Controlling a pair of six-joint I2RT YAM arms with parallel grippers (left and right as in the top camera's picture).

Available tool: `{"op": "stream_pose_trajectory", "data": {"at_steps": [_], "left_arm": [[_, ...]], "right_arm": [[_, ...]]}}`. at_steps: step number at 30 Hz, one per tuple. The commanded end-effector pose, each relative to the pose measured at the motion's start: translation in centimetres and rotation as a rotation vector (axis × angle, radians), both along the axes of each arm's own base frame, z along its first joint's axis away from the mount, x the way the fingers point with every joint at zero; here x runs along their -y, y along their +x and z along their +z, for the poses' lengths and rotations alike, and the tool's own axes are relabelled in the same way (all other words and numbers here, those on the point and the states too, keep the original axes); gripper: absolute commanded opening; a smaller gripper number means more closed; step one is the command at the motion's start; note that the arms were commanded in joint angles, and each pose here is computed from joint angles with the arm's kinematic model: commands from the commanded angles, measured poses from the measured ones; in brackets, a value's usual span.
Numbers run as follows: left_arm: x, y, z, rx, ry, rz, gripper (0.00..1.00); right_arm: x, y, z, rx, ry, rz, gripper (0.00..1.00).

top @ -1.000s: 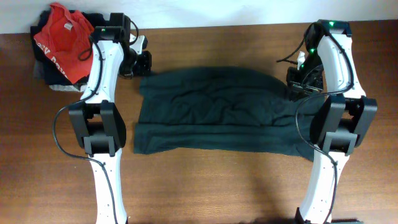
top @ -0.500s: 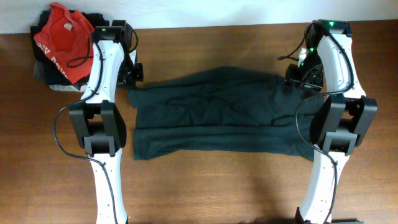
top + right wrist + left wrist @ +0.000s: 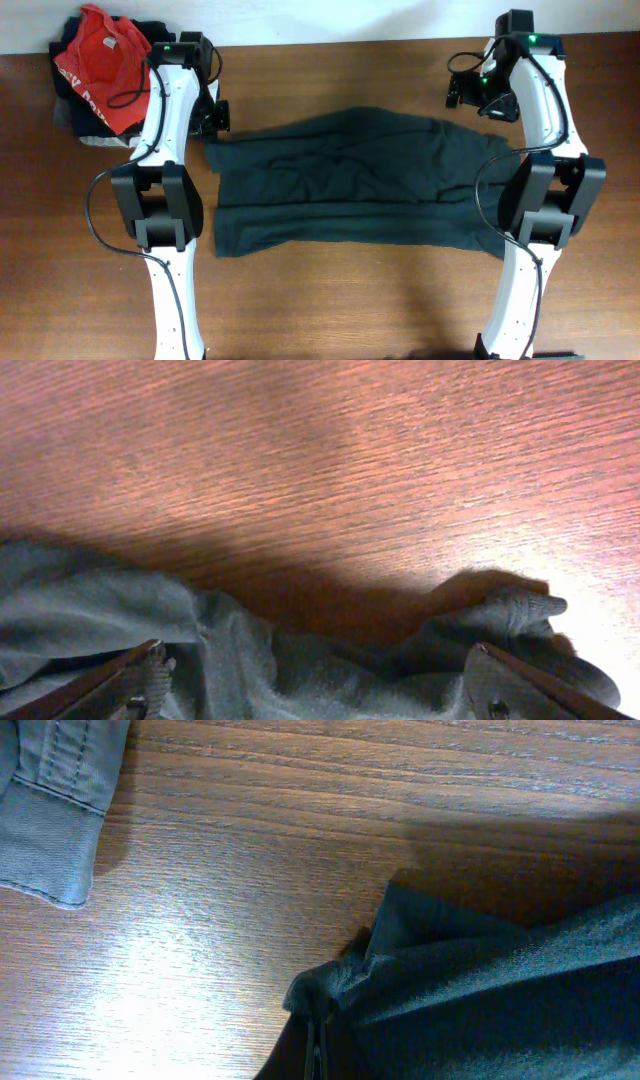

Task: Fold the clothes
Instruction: 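Lower both grippers onto the shirt's back edge and grasp it, then fold the grasped back edge forward toward the front edge with both grippers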

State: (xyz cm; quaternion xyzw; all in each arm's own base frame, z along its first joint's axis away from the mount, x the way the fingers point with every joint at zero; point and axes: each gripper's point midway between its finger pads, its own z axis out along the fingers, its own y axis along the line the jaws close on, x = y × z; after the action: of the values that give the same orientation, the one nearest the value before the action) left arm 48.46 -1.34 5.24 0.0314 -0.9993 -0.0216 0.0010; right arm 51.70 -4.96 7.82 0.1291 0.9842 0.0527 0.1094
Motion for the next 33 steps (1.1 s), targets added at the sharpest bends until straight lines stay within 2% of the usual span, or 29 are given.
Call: {"op": "stream_pose_trajectory", "data": {"at_steps": [1,14,15,21,23,26,28,33], "left_arm": [[-0.4,0.4,1.9,0.047,0.023,0.013,0.01],[-0.3,0.4,1.9,0.047,0.018,0.013,0.0],[-0.3,0.4,1.9,0.047,0.018,0.013,0.01],[0.1,0.6,1.9,0.054,-0.004,0.012,0.0],[0.1,0.7,1.9,0.057,-0.005,0.012,0.0],[0.1,0.9,1.9,0.063,-0.005,0.012,0.01],[0.1,1.0,1.9,0.069,-0.005,0.013,0.01],[0.1,0.2,2.9,0.048,-0.004,0.013,0.0]], "right_arm": [[-0.1,-0.1,-2.0,-0.04,-0.003,0.006,0.98],[-3.8,-0.5,-5.1,-0.101,0.217,0.041,0.91],[-4.1,-0.6,-5.3,-0.105,0.233,0.042,0.87],[-4.2,-0.5,-5.3,-0.101,0.24,0.043,0.45],[-4.1,-0.5,-5.3,-0.102,0.24,0.042,0.27],[-4.0,-0.3,-4.9,-0.091,0.231,0.041,0.09],[-3.4,-0.1,-4.3,-0.085,0.203,0.02,0.04],[-1.5,-0.8,-1.7,-0.104,0.09,-0.023,0.04]]}}
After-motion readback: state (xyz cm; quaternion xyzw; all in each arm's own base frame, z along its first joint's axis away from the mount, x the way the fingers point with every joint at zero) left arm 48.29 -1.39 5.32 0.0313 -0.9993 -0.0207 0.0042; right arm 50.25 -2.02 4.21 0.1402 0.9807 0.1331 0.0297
